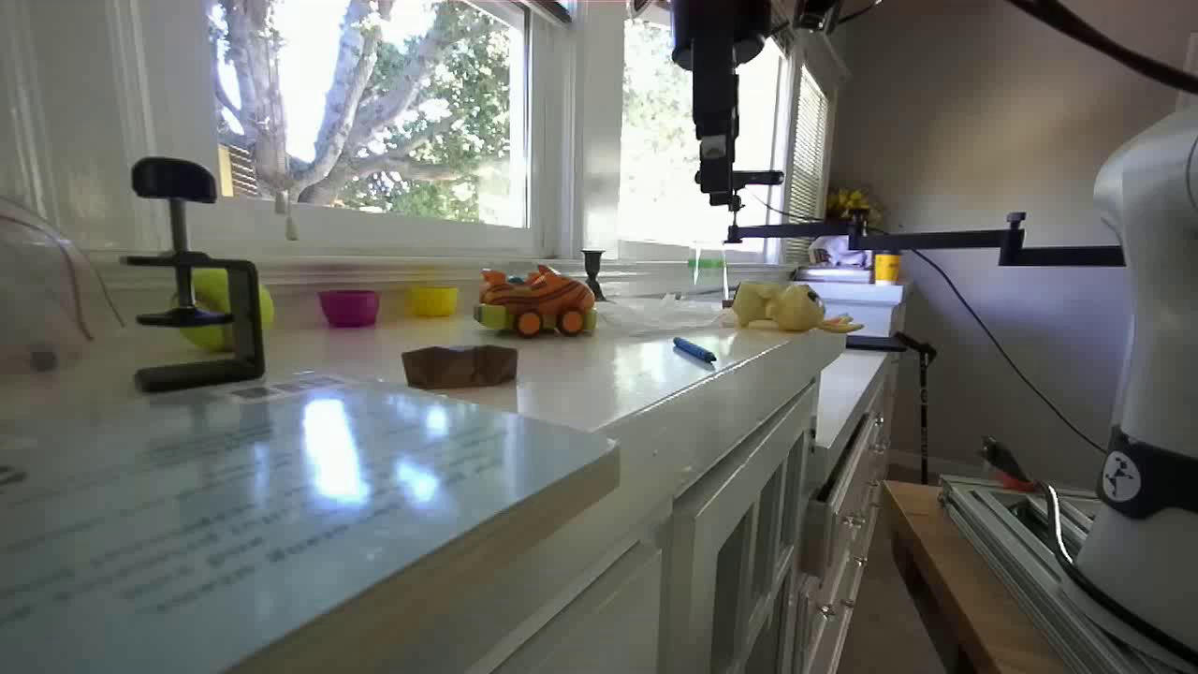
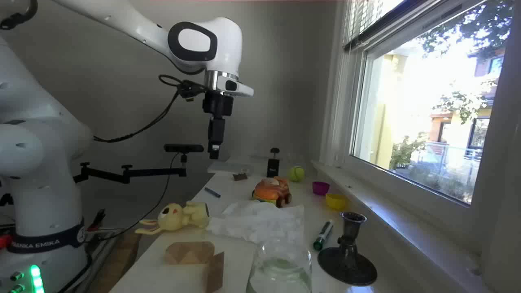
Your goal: Use the napkin to wipe the surface
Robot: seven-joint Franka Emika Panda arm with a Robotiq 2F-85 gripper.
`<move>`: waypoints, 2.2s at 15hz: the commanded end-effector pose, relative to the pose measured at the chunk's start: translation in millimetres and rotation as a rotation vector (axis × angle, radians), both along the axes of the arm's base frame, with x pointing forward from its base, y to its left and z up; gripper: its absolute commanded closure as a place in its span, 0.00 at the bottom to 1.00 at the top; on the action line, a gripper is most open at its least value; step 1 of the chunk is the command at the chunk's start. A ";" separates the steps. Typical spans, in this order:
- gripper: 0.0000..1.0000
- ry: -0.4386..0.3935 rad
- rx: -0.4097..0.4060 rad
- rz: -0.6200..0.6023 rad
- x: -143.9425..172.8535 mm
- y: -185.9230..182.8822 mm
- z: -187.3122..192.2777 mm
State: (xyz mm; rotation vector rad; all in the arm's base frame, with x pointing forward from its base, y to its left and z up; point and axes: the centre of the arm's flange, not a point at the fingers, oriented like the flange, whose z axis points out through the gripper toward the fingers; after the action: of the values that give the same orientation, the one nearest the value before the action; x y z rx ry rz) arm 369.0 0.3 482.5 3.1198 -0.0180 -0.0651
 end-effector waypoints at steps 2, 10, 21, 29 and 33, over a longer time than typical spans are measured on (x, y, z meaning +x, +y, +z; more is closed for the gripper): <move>0.00 0.000 0.000 0.000 0.0 0.0 0.0; 0.00 0.000 0.000 0.000 0.0 0.0 -0.1; 0.00 0.000 0.000 0.000 0.1 0.0 -0.1; 0.00 -0.034 -0.028 -0.062 25.7 -15.5 -4.5; 0.00 -0.099 -0.081 -0.186 56.8 -49.9 -13.9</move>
State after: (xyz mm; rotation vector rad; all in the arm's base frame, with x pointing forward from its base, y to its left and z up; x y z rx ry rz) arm 394.3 -28.1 476.1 3.0862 -0.1640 0.0541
